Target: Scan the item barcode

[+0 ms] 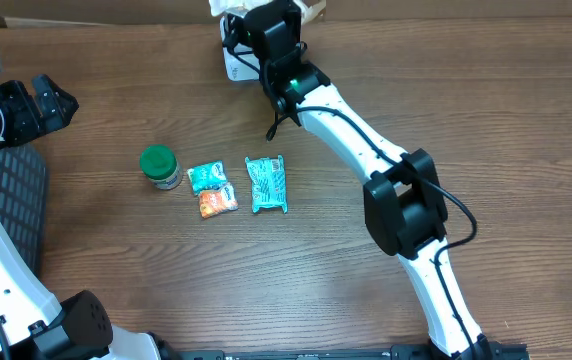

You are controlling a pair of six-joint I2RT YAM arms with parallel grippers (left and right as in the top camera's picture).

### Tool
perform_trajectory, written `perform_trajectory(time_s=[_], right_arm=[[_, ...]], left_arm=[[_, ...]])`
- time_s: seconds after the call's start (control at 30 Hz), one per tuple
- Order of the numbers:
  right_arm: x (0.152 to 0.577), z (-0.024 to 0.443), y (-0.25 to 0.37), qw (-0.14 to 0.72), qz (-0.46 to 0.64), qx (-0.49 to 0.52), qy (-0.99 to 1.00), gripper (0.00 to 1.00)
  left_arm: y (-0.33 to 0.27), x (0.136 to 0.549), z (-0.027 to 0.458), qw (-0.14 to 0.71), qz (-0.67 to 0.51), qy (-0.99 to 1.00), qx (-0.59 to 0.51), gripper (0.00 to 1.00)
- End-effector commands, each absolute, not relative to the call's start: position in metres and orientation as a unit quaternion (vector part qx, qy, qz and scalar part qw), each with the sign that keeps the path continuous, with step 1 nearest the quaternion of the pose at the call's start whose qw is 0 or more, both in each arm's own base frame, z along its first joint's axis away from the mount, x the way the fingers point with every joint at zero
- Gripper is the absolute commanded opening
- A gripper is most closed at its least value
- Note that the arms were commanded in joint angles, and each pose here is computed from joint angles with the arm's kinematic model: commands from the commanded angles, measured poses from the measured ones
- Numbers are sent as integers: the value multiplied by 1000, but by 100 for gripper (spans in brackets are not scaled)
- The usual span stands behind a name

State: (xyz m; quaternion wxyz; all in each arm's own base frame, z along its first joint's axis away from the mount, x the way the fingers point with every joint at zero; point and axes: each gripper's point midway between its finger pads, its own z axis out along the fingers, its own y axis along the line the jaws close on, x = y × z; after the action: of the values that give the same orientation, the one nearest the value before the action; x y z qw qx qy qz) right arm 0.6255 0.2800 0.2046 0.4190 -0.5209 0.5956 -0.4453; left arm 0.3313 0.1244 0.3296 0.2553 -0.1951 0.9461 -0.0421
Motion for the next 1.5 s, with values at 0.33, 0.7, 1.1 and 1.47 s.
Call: perform_trajectory(time_s=[0.33, 0.7, 1.1, 1.47], right_arm=[[639, 157, 278, 417, -441, -502, 615, 4], [638, 158, 276, 418, -443, -490, 623, 4], [620, 243, 275, 494, -391, -409, 660, 4], [489, 356, 246, 499, -96, -323, 798, 4]], left_arm=[[126, 334, 327, 252, -40, 948, -188, 100], [126, 334, 327, 253, -40, 948, -188, 100], [126, 334, 327, 253, -40, 948, -188, 100], [126, 334, 327, 253, -40, 948, -188, 99]])
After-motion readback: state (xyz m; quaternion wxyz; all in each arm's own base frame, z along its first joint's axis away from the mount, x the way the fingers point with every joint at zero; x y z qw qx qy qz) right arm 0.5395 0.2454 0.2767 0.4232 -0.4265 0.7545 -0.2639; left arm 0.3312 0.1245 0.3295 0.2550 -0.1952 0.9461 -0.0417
